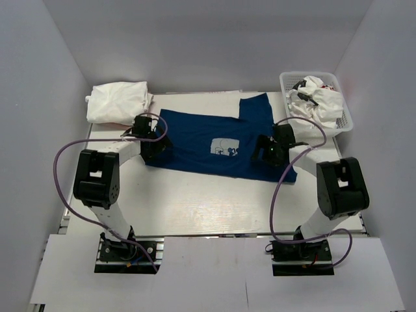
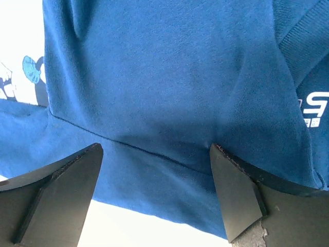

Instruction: Fold and stack the t-shirts

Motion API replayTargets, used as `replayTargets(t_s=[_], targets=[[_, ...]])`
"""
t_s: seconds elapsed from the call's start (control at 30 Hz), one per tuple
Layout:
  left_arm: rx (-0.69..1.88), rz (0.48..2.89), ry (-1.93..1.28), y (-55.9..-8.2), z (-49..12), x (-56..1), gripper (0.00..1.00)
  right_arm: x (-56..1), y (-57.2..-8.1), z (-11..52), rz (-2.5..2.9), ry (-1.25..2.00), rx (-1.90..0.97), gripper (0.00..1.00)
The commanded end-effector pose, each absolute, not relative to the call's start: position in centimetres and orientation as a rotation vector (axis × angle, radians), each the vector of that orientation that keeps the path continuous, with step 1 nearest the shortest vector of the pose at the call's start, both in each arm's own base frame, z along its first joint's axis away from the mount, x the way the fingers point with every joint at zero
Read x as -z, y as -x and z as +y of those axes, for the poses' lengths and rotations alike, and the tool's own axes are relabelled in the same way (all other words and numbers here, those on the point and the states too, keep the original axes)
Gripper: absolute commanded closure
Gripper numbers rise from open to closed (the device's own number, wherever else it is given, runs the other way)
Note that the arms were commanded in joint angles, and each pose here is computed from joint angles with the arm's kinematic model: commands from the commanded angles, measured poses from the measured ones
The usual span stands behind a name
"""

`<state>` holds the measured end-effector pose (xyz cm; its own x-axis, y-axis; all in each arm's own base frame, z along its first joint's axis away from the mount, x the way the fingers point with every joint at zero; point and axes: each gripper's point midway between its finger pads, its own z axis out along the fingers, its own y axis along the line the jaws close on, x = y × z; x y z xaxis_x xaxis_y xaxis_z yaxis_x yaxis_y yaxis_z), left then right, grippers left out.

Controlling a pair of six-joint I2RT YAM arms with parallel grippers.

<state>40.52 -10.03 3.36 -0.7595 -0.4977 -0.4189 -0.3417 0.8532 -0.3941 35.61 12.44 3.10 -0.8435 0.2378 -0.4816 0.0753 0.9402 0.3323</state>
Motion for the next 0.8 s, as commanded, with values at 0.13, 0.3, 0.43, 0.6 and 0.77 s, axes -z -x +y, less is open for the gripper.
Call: replayTargets(t_s=[0.13, 0.3, 0.43, 0.6, 0.77], targets=[[0.169, 2.754, 0.755, -28.8, -7.1, -0.4, 0.00, -1.6, -28.0, 11.8, 2.685, -0.296, -0.441, 0.10], [0.107, 2.769, 0.847, -22.7, -5.6, -2.0, 0.00, -2.5, -23.8, 11.1, 2.669, -0.268, -0.449, 0.10], [0.121, 2.743, 0.889, -19.7, -5.4, -3.7, 0.00, -3.8, -21.7, 11.7, 2.661, -0.179, -0.508, 0.10], [0.285, 2.557, 0.859, -22.5, -6.3, -8.8, 0.00, -7.1, -23.9, 12.8, 2.568, -0.054, -0.526, 0.10], [0.210, 2.386, 0.788, -29.3, -4.9, -14.2, 0.00, -13.4, -30.9, 13.4, 2.359, -0.009, -0.462, 0.10]])
